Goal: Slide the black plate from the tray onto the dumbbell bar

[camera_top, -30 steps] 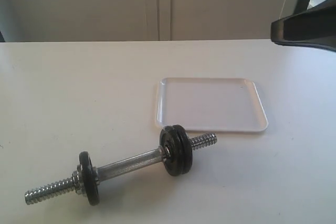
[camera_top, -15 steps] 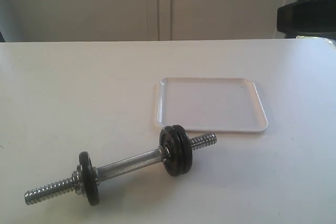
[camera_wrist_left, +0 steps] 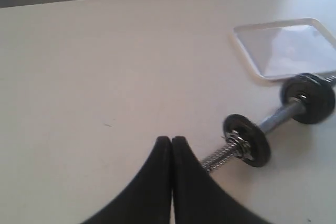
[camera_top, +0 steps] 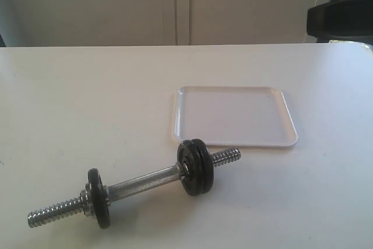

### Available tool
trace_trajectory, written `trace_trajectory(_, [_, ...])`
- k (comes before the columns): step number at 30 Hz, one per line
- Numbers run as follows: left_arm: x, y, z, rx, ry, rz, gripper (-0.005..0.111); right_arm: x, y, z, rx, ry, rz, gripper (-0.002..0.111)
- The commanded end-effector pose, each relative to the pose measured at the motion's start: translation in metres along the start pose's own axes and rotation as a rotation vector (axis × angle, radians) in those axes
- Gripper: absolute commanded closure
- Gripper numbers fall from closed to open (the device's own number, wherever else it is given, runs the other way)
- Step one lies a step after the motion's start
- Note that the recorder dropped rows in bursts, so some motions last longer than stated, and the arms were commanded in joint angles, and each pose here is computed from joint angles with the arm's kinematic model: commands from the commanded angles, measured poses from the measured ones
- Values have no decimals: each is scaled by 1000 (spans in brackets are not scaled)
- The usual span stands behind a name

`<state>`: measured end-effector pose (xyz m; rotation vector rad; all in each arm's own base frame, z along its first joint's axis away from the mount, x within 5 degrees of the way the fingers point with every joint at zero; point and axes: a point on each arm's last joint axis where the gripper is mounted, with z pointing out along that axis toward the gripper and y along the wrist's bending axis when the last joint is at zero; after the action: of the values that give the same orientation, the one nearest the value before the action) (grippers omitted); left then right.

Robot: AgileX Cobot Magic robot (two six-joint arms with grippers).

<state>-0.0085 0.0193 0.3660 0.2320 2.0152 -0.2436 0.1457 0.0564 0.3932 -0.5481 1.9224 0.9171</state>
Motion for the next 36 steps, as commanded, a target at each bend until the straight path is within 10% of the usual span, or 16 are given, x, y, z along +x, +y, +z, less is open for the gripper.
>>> trace_trajectory(1, [5,-5,-6,-237,-36,-125,107,1,1,0,-5,-5,-6,108])
trace_trajectory(23, [31,-5,-48,-421,-274,-119,107,0,1,0,-2,-7,-23,108])
trace_trajectory(36, [15,-15,19,-193,-670,56,107,0,0,0,0,-9,-23,108])
